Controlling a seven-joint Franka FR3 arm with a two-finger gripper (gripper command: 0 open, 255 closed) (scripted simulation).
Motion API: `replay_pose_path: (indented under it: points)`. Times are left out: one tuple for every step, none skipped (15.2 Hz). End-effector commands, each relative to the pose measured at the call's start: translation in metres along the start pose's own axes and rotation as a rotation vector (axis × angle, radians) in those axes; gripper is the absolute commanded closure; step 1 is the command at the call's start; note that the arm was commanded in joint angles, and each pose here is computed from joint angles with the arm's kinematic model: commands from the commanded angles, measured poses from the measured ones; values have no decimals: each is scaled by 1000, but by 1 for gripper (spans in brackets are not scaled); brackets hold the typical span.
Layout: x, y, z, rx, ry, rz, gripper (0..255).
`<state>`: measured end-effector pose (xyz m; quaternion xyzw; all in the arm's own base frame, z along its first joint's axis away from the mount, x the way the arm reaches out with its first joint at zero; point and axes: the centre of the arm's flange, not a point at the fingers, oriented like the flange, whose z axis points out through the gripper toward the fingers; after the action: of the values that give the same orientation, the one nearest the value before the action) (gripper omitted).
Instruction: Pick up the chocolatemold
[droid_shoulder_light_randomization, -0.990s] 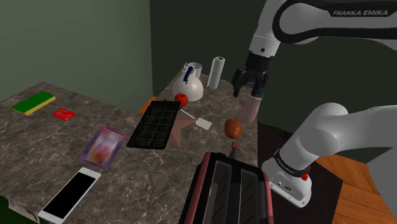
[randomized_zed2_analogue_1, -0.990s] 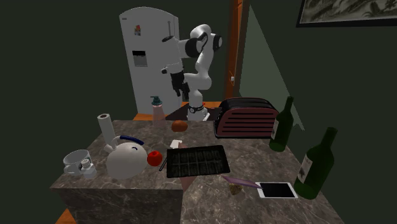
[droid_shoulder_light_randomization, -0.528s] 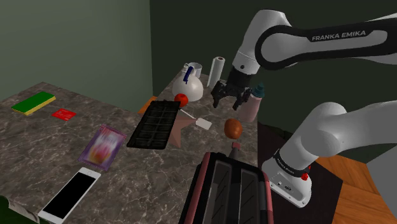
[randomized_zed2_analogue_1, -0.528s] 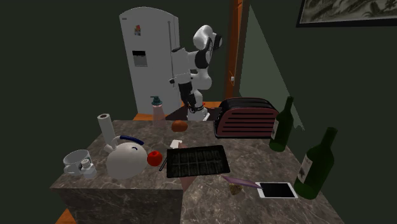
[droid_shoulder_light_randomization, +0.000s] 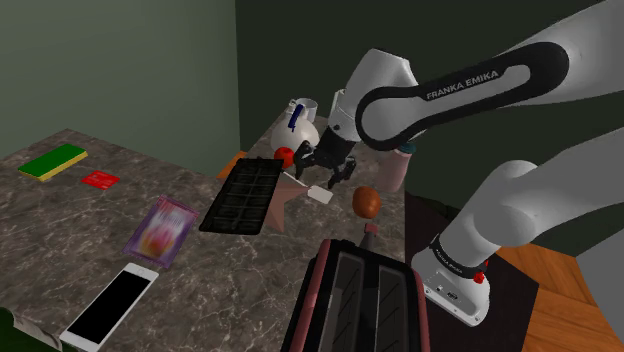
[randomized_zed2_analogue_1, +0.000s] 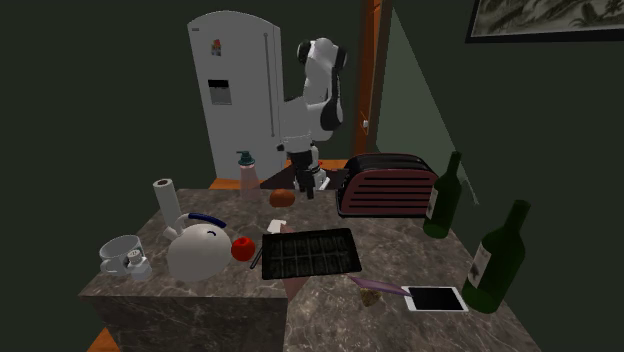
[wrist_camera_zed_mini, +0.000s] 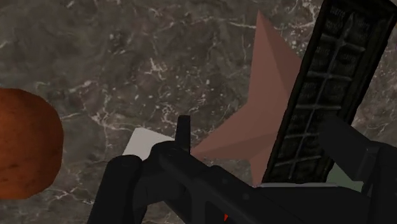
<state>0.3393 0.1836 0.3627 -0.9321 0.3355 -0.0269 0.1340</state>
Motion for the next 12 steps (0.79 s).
replay_pose_path:
  points:
    - [-6,-15,18,30,26,44,0]
    - [-6,-23,27,43,38,64,0]
    - [-7,-31,35,56,50,84,0]
    - [-6,-39,44,69,61,104,0]
    - [-6,-48,52,81,73,125,0]
    - [-6,-56,61,94,85,145,0]
    - [-5,-65,69,107,97,165,0]
    - [-3,-73,77,120,108,185,0]
    - [-3,-74,77,120,109,186,0]
    - [-3,-72,82,120,109,186,0]
    - [-3,-71,87,120,109,186,0]
    - [-3,-69,92,120,109,186,0]
